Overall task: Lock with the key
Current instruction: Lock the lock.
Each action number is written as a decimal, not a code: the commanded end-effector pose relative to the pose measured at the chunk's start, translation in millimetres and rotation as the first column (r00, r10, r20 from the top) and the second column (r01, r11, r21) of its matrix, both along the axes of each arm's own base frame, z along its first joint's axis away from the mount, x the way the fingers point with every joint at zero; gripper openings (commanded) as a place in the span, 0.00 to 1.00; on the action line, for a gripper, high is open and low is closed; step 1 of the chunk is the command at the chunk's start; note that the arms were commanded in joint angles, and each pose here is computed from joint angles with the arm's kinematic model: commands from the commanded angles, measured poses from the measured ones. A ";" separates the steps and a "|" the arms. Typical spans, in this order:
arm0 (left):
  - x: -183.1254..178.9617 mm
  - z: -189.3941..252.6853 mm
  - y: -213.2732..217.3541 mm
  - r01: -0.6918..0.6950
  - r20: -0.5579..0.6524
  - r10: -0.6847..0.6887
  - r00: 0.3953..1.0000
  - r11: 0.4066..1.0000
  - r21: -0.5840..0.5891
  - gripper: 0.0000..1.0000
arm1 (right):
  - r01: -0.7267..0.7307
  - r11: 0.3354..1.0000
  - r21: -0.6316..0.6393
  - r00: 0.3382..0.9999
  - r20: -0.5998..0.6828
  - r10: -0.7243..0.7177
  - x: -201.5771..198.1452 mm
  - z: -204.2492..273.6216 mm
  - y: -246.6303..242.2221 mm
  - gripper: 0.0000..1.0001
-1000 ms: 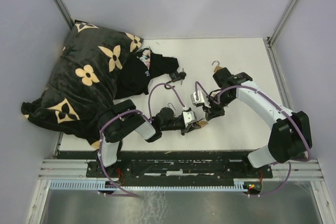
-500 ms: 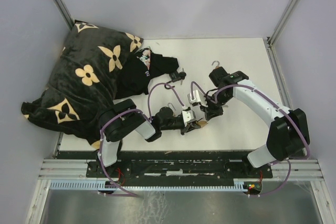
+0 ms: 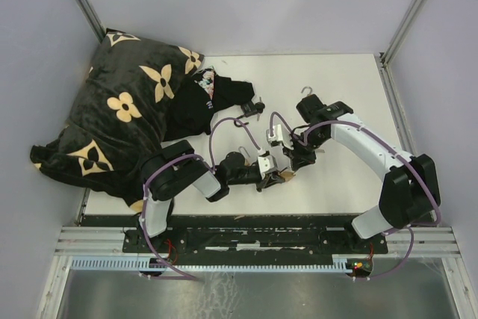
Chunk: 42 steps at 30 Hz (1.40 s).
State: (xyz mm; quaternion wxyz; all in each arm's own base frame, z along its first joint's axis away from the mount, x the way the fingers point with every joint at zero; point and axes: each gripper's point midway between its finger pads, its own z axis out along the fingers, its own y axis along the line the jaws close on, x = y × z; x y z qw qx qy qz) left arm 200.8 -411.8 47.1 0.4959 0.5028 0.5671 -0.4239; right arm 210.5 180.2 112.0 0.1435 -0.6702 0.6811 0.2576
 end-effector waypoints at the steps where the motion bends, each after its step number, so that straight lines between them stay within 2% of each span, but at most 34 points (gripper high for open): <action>1: -2.4 -5.1 -2.5 0.001 -0.012 -0.001 1.000 1.000 -0.006 0.03 | 0.050 0.999 0.003 0.998 0.024 -0.050 16.2 -29.0 14.6 0.02; 12: -2.8 -6.3 -4.0 0.003 -0.022 -0.004 1.000 1.000 -0.007 0.03 | 0.009 1.000 -0.024 0.999 -0.030 -0.010 -3.1 -54.0 13.4 0.02; 18: -3.2 -6.2 -3.9 0.007 -0.025 -0.007 1.000 1.000 -0.008 0.03 | 0.030 0.999 -0.020 0.999 0.033 -0.030 3.1 -62.2 14.4 0.02; 23: -3.0 -6.8 -3.4 0.004 -0.028 -0.005 1.000 1.000 -0.008 0.03 | 0.041 0.999 -0.023 0.999 0.010 -0.041 0.7 -69.9 15.9 0.02; 32: 0.1 -5.9 -2.3 -0.012 -0.026 0.011 1.000 1.000 -0.013 0.03 | 0.013 0.999 -0.043 0.998 -0.056 -0.015 -25.1 -84.2 14.8 0.02; 42: 5.3 -6.3 1.3 -0.042 0.002 0.042 0.999 0.999 -0.011 0.03 | -0.117 0.991 -0.064 0.983 -0.150 0.106 -66.6 -85.7 -5.3 0.02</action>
